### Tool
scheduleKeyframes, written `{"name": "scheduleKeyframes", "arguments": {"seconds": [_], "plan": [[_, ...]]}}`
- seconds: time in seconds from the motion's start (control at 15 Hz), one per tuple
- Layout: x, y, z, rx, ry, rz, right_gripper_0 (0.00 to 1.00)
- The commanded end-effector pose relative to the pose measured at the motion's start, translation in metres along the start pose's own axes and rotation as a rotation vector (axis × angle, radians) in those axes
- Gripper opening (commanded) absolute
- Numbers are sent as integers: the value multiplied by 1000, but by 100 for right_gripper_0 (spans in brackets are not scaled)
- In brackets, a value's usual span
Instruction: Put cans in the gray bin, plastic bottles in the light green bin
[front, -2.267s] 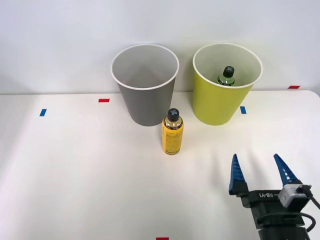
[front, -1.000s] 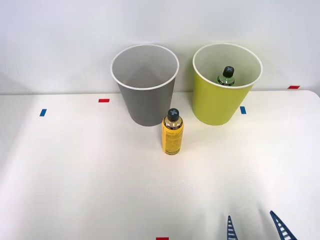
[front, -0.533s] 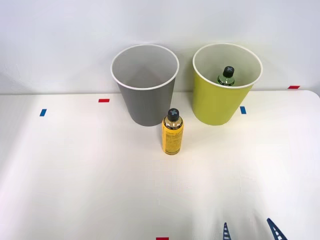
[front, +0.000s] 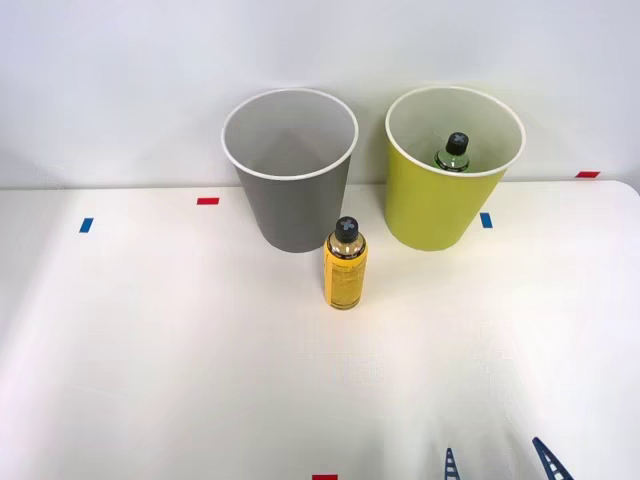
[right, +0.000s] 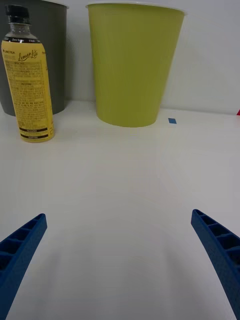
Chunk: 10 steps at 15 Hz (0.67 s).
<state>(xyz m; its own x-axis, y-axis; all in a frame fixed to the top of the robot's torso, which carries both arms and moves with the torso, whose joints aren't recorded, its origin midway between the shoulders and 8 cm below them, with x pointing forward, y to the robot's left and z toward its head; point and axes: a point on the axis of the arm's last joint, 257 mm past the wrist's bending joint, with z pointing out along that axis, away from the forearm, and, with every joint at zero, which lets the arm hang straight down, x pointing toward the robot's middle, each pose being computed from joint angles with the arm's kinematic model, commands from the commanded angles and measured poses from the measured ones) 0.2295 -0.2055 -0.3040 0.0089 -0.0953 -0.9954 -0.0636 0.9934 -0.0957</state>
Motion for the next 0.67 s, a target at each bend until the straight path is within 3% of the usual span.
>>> {"name": "scheduleKeyframes", "arguments": {"seconds": [0.07, 0.67], "plan": [[0, 0, 0, 0, 0, -1, 100], [0, 0, 0, 0, 0, -1, 100]]}}
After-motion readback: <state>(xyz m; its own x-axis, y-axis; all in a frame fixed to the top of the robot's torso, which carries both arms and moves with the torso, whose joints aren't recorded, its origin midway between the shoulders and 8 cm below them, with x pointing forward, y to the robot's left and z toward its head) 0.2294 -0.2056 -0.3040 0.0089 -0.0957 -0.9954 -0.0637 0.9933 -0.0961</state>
